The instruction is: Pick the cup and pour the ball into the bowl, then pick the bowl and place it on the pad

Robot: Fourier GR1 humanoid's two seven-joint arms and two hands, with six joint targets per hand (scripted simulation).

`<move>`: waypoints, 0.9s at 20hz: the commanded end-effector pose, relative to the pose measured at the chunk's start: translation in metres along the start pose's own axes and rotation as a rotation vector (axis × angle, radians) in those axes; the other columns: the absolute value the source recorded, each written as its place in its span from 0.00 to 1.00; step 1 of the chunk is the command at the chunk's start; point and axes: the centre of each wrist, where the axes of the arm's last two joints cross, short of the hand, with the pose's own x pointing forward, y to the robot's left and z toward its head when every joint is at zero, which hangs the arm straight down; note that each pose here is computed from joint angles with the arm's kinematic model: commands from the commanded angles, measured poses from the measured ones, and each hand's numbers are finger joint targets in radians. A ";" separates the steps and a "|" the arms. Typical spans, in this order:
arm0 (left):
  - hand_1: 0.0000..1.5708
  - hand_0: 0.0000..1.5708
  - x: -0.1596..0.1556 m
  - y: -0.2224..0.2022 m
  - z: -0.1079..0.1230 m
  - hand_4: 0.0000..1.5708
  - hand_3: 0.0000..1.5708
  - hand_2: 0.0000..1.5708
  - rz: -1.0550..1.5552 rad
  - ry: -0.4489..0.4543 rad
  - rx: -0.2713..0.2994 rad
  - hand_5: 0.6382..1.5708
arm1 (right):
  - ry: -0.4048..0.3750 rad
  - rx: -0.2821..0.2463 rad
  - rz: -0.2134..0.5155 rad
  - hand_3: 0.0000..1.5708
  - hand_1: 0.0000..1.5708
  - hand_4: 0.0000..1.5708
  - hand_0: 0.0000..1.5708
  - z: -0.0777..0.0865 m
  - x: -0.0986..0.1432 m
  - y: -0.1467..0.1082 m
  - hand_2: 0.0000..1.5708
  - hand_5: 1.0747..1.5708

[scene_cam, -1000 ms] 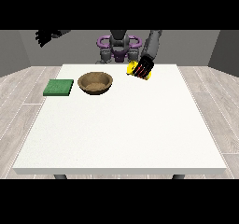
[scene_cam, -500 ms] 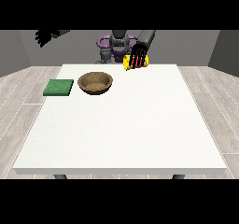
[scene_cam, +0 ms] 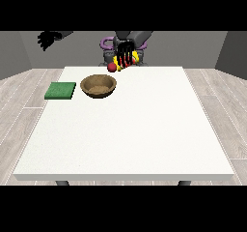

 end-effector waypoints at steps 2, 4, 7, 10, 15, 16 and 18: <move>0.17 0.17 0.030 0.019 0.010 0.43 0.87 0.83 -0.154 -0.092 -0.052 1.00 | 0.039 -0.010 -0.008 0.00 0.00 0.42 0.00 0.003 -0.010 -0.009 0.00 0.98; 0.00 0.00 0.034 0.027 0.004 0.47 0.88 0.67 -0.235 -0.052 -0.053 1.00 | 0.033 0.060 -0.016 0.00 0.00 0.42 0.00 -0.016 -0.008 0.023 0.00 0.98; 0.00 0.00 0.051 0.052 0.005 0.57 0.95 0.76 -0.254 -0.164 -0.014 1.00 | 0.008 0.021 -0.002 0.00 0.00 0.44 0.00 -0.030 -0.002 0.024 0.00 0.98; 0.00 0.00 0.043 0.049 0.010 0.58 0.94 0.75 -0.152 -0.140 -0.028 1.00 | -0.024 -0.043 -0.003 0.00 0.00 0.44 0.00 -0.008 0.009 -0.016 0.00 0.99; 0.00 0.00 0.007 0.060 0.001 0.73 0.76 1.00 0.170 -0.089 0.087 0.99 | -0.045 -0.120 -0.004 0.00 0.00 0.45 0.00 -0.012 0.006 -0.014 0.00 0.99; 0.24 0.24 -0.002 0.054 0.003 0.77 0.80 1.00 0.253 -0.059 0.076 1.00 | -0.024 -0.110 -0.007 0.00 0.00 0.45 0.00 -0.015 0.002 -0.004 0.00 1.00; 0.65 0.65 -0.015 0.045 0.012 0.78 0.78 0.98 0.444 0.015 0.133 0.99 | -0.025 -0.108 -0.033 0.00 0.00 0.45 0.00 -0.008 -0.001 -0.008 0.00 1.00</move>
